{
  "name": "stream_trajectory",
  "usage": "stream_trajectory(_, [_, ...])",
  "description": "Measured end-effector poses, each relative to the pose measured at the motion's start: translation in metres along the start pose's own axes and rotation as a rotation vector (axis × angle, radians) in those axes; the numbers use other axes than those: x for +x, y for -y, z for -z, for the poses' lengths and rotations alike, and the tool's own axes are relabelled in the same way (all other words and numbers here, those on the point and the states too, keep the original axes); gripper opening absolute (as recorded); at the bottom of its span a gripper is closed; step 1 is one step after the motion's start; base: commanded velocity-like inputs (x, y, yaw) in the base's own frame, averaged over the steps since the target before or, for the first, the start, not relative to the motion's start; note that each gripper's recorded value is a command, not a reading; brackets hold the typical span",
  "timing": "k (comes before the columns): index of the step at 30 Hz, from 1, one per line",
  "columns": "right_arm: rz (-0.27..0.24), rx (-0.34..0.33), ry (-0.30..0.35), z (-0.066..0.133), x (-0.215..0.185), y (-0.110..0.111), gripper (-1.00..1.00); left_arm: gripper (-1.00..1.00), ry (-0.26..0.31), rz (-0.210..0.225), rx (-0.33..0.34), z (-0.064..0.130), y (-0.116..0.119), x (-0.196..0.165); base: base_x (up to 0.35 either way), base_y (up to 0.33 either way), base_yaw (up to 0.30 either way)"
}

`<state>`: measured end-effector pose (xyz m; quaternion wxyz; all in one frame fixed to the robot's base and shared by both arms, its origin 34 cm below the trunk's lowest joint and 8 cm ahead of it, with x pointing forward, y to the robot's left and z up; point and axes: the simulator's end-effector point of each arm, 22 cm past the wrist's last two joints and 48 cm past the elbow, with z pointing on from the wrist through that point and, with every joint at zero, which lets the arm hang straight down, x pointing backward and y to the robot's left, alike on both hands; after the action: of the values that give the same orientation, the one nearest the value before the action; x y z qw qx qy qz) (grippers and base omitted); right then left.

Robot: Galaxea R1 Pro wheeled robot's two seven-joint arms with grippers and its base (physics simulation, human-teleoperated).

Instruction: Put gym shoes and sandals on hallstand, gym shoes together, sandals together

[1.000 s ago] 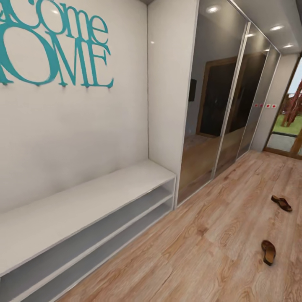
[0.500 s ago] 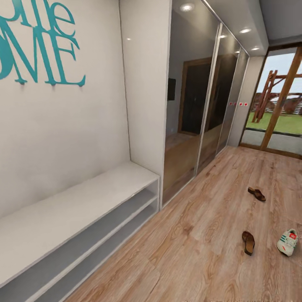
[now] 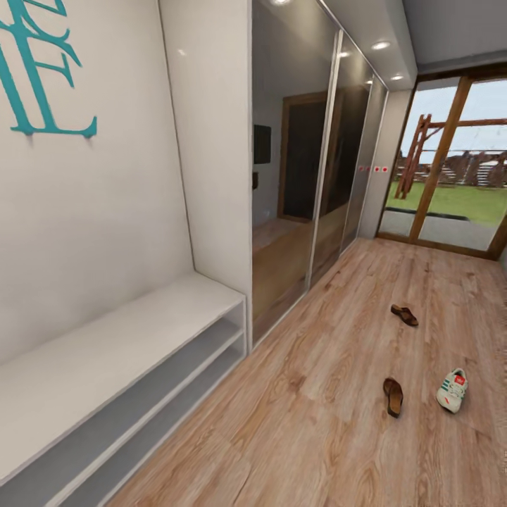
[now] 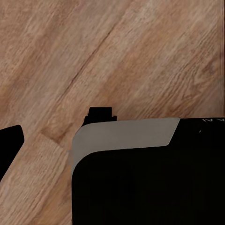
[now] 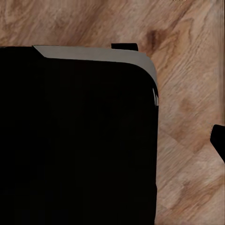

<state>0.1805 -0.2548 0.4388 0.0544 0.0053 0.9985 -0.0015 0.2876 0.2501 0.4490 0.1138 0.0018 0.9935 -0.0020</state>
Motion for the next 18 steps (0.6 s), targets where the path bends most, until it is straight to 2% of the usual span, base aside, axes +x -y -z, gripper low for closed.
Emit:
stream_trajectory(8, [0.0, 0.001, -0.01, 0.0, 0.0039, 0.0011, 1.0, 1.0, -0.011, 0.001, 0.0, -0.0006, -0.0001, 0.0043, 0.189, -0.19, -0.171])
stream_trajectory(18, [0.006, 0.001, -0.013, 0.0, 0.0049, 0.0009, 1.0, 1.0, -0.014, -0.002, 0.0, -0.0007, 0.0001, 0.0056, 0.184, -0.239, -0.029])
